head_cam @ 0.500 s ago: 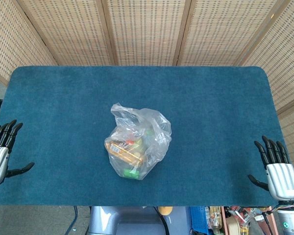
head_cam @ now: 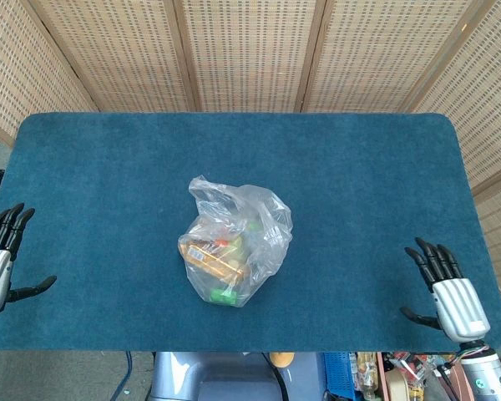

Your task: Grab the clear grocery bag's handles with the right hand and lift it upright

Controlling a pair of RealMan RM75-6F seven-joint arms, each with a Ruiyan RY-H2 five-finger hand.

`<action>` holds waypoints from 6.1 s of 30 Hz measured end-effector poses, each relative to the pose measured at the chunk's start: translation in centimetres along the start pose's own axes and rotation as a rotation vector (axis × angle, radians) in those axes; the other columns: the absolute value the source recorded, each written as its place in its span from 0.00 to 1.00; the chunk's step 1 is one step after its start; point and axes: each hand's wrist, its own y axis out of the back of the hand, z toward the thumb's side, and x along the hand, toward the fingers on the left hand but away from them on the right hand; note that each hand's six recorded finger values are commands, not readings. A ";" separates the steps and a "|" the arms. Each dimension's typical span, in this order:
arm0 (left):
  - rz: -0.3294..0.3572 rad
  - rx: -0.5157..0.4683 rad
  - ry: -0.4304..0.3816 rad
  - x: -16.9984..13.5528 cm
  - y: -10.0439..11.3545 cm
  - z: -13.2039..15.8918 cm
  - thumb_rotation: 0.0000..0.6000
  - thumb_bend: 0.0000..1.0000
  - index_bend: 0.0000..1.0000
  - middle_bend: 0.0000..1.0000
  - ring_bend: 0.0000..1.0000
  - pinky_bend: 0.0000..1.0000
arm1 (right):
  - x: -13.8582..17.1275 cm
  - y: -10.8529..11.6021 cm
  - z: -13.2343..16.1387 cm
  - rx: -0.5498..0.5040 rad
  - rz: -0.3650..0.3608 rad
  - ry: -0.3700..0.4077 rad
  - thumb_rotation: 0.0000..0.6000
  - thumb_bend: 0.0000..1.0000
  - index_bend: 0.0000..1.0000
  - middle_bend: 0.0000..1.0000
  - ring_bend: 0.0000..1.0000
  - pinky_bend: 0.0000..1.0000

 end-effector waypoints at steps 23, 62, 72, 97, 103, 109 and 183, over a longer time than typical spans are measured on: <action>-0.021 0.007 0.054 1.3 -0.6 -0.8 1.00 0.13 0.00 0.00 0.00 0.00 | -10.9 -3.5 11.5 -0.517 0.424 0.297 1.00 0.00 0.08 0.02 0.00 0.00; -0.028 -0.024 0.061 2.1 -0.5 -1.4 1.00 0.13 0.00 0.00 0.00 0.00 | -17.9 -3.5 23.7 -1.207 0.777 0.111 1.00 0.08 0.25 0.35 0.15 0.24; -0.048 -0.012 0.068 2.7 -1.1 -1.3 1.00 0.14 0.00 0.00 0.00 0.00 | -18.7 -1.8 24.4 -1.411 0.829 0.038 1.00 0.30 0.26 0.43 0.26 0.44; -0.019 -0.055 -0.369 17.5 -4.5 9.4 1.00 0.15 0.11 0.00 0.00 0.00 | -17.3 -0.5 22.5 -1.383 0.852 0.065 1.00 0.33 0.27 0.45 0.28 0.44; -0.077 -0.081 -0.441 19.9 -7.9 14.8 1.00 0.18 0.19 0.00 0.00 0.00 | -17.5 -0.3 22.1 -1.369 0.863 0.067 1.00 0.34 0.27 0.45 0.28 0.44; -0.075 -0.123 -0.467 21.0 -9.7 18.5 1.00 0.23 0.26 0.00 0.00 0.00 | -17.8 -0.8 21.8 -1.360 0.875 0.056 1.00 0.34 0.27 0.45 0.28 0.44; 0.320 -0.453 -0.676 21.1 -3.1 24.5 1.00 0.26 0.00 0.00 0.00 0.00 | -20.3 0.0 20.1 -1.411 0.804 0.023 1.00 0.35 0.28 0.45 0.28 0.44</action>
